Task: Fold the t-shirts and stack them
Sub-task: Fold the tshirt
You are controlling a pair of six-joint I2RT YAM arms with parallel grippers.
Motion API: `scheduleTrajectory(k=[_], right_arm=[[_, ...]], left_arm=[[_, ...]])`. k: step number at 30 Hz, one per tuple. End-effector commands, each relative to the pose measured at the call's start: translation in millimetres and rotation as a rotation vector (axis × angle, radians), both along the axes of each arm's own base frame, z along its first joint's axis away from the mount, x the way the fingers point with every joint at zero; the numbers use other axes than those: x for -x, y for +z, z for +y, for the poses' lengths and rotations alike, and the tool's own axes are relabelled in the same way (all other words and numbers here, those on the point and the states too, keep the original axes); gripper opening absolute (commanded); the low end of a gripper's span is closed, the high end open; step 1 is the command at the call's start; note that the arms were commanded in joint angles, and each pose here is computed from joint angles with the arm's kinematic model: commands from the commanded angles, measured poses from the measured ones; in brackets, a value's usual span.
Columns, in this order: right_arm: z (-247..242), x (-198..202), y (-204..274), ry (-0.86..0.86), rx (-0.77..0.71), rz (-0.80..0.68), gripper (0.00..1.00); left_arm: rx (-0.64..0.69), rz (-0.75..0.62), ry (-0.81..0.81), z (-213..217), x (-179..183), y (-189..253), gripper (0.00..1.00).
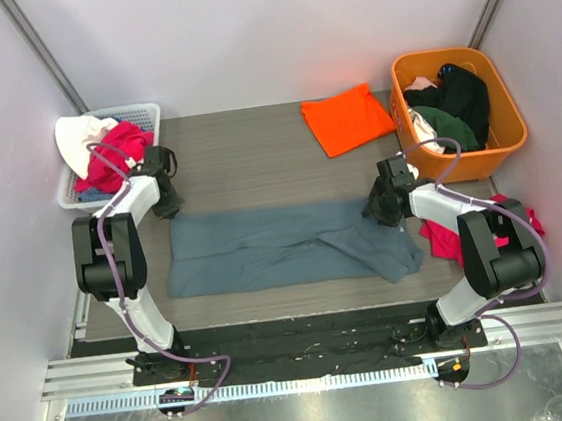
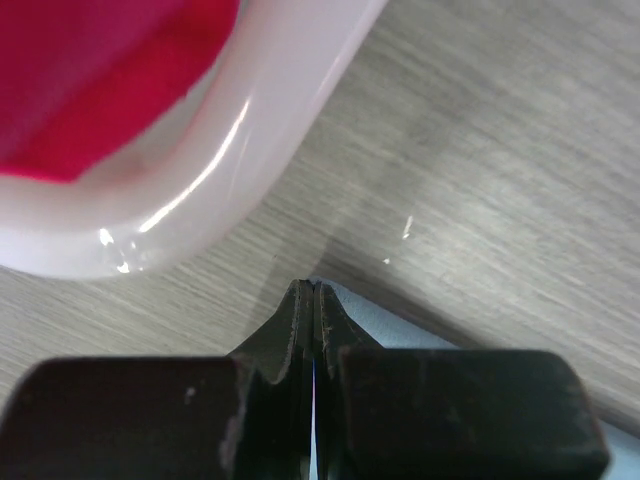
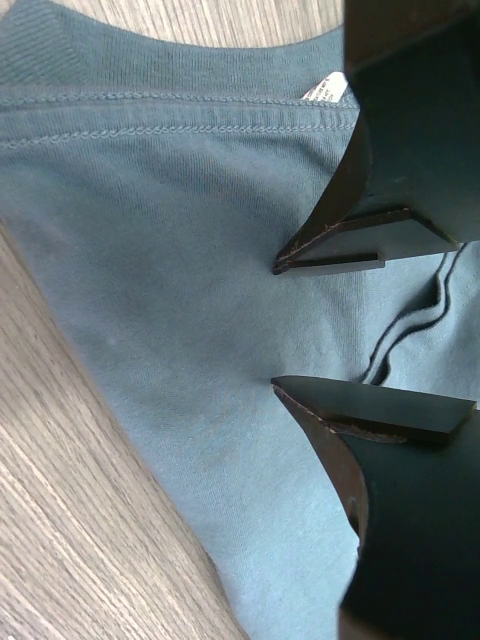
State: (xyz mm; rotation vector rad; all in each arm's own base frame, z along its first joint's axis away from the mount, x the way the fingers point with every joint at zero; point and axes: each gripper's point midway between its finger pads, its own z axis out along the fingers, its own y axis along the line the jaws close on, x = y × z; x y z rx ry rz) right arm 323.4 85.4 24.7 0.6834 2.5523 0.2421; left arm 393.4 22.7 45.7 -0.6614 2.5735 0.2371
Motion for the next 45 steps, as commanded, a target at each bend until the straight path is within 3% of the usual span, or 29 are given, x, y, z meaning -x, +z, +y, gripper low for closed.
scheduleTrajectory(k=[1,12,15,16,18,19,21,27,33,38,45], right_arm=[[-6,21,-27,-0.009,0.033,0.1,0.53],[-7,23,-29,-0.011,0.036,0.109,0.52],[-7,24,-29,-0.012,0.034,0.109,0.52],[-6,24,-29,-0.012,0.034,0.109,0.53],[-7,22,-27,-0.012,0.037,0.102,0.52],[-7,23,-26,-0.011,0.038,0.102,0.52],[-8,20,-23,-0.011,0.043,0.092,0.52],[-8,13,2,0.0,0.046,0.044,0.52],[-10,13,45,0.035,0.051,-0.037,0.53],[13,20,62,0.193,-0.035,-0.09,0.53],[37,26,44,0.324,-0.104,-0.094,0.53]], left_arm=[[-0.037,-0.056,0.001,10,-19,18,0.0],[-0.016,-0.055,-0.015,5,-34,9,0.03],[-0.015,-0.06,-0.012,6,-40,9,0.15],[-0.015,-0.067,-0.014,5,-43,12,0.36],[-0.015,-0.075,-0.012,6,-45,17,0.53],[-0.017,-0.089,-0.011,6,-48,23,0.72],[-0.01,-0.116,-0.011,4,-50,37,0.8],[0.074,-0.246,-0.023,-11,-46,86,0.85],[0.209,-0.333,-0.095,-43,-27,107,0.88],[0.274,-0.319,-0.114,-60,-1,96,0.89],[0.33,-0.279,-0.139,-75,38,78,0.89]])
